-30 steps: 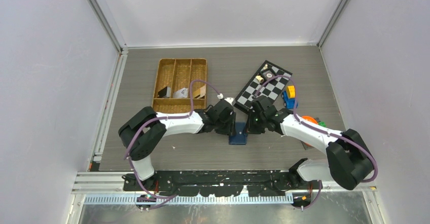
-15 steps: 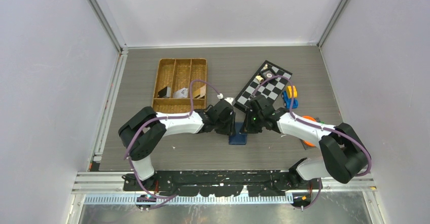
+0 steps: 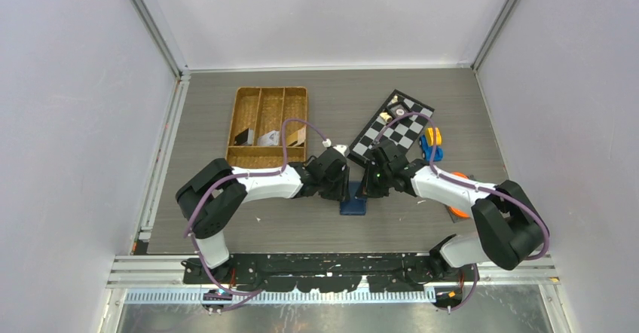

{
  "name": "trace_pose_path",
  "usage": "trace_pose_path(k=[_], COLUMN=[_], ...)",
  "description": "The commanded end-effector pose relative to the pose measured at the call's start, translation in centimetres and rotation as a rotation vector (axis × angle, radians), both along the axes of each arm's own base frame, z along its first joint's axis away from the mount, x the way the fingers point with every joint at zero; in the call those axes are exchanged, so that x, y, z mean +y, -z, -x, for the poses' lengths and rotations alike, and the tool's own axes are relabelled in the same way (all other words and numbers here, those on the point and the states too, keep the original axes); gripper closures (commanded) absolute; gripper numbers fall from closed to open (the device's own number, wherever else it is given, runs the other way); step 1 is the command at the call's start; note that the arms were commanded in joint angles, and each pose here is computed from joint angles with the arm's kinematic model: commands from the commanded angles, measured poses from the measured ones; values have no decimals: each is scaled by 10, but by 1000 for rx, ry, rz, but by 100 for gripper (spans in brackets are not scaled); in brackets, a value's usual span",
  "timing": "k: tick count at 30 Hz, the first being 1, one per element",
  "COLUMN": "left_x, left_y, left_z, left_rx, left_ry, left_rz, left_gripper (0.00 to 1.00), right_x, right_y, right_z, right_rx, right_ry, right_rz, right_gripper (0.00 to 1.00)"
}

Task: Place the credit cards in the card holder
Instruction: Close the card holder at the center of the board.

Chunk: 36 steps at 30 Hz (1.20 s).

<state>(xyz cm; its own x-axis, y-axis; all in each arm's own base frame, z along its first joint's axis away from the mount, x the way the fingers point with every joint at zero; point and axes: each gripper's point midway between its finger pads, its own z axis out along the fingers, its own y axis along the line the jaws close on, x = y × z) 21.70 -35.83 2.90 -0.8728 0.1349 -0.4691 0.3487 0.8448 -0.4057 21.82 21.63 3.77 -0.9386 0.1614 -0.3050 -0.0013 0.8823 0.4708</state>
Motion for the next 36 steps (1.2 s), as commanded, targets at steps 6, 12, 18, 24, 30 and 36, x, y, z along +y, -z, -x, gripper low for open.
trace_pose_path(k=[6,12,18,24,30,36], left_x=[23,19,9,2,0,-2], left_y=[38,38,40,41,40,39], left_z=[15,19,22,23,22,22], left_rx=[56,72,84,91,91,89], left_ry=[9,19,35,49,51,50], left_rz=[-132,-98,-43,-11,-3,10], left_gripper=[72,73,75,76,79,82], right_x=[8,6,7,8,11,16], right_y=[20,29,33,36,40,43], right_z=[8,13,16,21,26,32], right_rx=[65,111,141,155,177,185], right_ry=[-42,-53,-66,-87,-108,-128], right_rz=[-2,25,33,65,96,133], right_gripper=[99,99,100,99,100,100])
